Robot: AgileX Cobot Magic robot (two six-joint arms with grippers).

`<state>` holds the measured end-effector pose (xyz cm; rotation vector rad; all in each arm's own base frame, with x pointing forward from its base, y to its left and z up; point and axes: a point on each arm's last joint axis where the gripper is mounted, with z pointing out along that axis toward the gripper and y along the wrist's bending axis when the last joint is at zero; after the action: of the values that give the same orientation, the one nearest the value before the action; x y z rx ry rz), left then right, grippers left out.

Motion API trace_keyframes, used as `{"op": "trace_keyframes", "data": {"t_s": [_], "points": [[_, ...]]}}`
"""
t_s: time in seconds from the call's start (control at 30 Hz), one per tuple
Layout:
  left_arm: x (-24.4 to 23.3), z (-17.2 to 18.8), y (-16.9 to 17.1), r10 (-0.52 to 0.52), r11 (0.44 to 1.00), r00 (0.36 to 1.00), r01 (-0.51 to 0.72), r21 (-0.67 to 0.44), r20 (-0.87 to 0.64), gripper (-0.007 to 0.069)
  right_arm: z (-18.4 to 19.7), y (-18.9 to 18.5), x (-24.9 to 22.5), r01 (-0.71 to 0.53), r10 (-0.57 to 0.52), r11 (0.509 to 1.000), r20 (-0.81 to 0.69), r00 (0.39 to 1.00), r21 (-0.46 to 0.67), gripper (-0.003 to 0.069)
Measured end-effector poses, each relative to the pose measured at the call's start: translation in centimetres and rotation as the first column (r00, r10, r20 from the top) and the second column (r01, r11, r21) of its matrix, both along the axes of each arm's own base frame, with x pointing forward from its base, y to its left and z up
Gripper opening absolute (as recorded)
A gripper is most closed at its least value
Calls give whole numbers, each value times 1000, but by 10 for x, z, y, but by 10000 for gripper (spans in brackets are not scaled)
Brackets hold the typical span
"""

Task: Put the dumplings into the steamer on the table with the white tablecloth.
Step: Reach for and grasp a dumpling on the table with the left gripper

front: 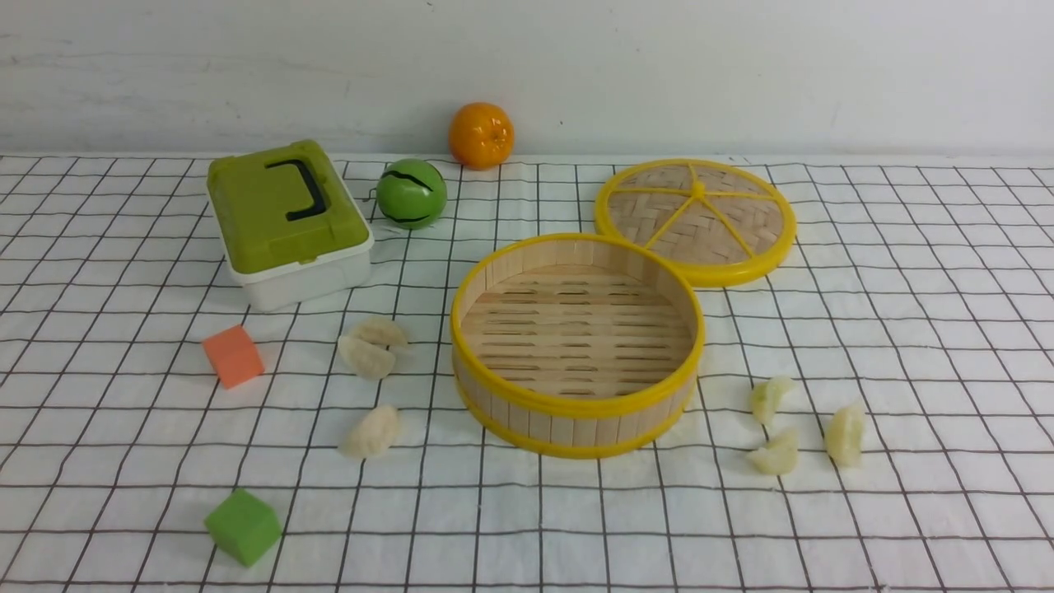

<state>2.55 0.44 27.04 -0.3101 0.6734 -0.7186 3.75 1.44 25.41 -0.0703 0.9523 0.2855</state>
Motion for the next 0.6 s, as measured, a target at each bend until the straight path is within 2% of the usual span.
{"op": "trace_keyframes", "data": {"t_s": [0.07,0.2,0.27,0.37,0.4,0.43,0.47,0.5,0.53,0.57,0.6], "points": [[-3,18,-2,-13,1000,1000,13,24,-10,239,13,-1,-3,8,-8,1000,17,1000,3,172],[-12,71,-7,30,990,988,-10,139,-148,239,51,-6,-13,37,-38,998,8,999,41,3],[-5,98,-6,105,976,945,-38,216,-309,239,69,-9,-13,66,-63,996,-65,996,51,-15],[17,110,-3,184,959,851,-46,279,-491,239,75,-11,-4,109,-103,994,-206,973,19,-11],[37,107,-1,223,952,754,-33,303,-618,239,76,-12,6,133,-130,991,-311,941,-13,-6],[43,104,0,232,951,714,-26,307,-661,239,76,-12,8,138,-137,990,-339,931,-21,-6],[68,93,1,253,949,576,7,315,-777,239,67,-12,26,151,-164,986,-488,858,-66,-4],[70,91,1,254,949,562,11,314,-787,239,65,-13,28,153,-169,986,-508,844,-73,-3],[91,79,1,261,949,457,41,313,-850,239,53,-13,44,152,-185,983,-626,757,-107,-2],[96,76,1,262,949,434,48,312,-862,239,51,-13,46,151,-187,982,-639,747,-111,-2],[103,72,1,263,948,403,58,311,-877,239,46,-13,52,149,-193,981,-683,704,-124,-2]]}}
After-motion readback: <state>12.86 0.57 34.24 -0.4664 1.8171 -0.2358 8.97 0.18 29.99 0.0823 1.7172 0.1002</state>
